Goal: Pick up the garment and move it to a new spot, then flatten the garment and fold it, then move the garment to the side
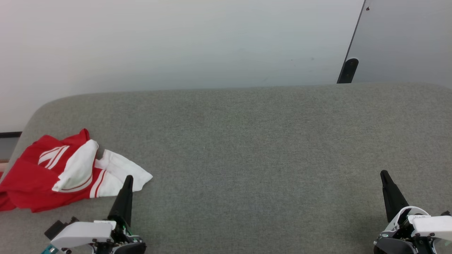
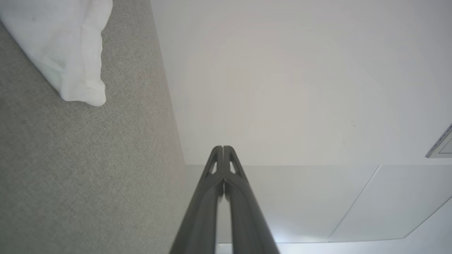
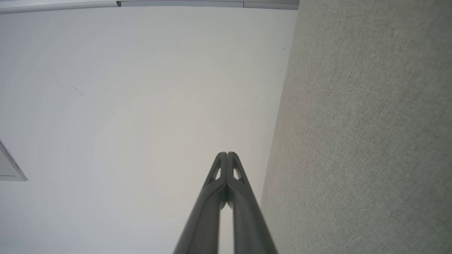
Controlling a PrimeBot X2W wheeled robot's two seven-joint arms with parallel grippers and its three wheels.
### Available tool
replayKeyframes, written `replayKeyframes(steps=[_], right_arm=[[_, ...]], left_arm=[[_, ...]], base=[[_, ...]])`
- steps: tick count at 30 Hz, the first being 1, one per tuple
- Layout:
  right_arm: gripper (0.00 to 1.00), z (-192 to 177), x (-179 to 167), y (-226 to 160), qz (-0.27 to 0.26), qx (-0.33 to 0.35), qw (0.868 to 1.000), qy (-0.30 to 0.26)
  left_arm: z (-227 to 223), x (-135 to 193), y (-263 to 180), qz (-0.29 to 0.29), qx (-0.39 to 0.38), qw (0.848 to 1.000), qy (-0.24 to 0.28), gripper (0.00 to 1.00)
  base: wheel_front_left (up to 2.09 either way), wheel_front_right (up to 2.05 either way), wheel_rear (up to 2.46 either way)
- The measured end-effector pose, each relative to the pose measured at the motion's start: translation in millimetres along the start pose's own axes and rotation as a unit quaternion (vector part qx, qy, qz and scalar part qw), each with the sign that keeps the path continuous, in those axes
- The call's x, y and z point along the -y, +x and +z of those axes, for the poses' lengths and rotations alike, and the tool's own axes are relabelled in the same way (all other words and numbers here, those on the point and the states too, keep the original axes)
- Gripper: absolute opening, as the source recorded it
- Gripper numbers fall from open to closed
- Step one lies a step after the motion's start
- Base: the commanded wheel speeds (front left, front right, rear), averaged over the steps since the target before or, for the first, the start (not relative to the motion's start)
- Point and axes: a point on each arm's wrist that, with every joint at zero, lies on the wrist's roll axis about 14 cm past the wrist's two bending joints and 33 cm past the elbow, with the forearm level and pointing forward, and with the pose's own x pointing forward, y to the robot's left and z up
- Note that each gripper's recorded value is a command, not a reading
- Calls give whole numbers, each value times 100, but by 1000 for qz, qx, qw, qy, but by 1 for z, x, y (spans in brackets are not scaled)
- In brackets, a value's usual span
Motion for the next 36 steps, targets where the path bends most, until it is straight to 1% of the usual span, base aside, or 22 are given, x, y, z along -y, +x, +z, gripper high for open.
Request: replayKeyframes(steps=[36], right_arm=[[0, 0, 0, 0, 0, 0, 1000, 0]], left_arm=[[0, 0, 0, 0, 0, 1000, 0, 0]], base=[[0, 0, 0]])
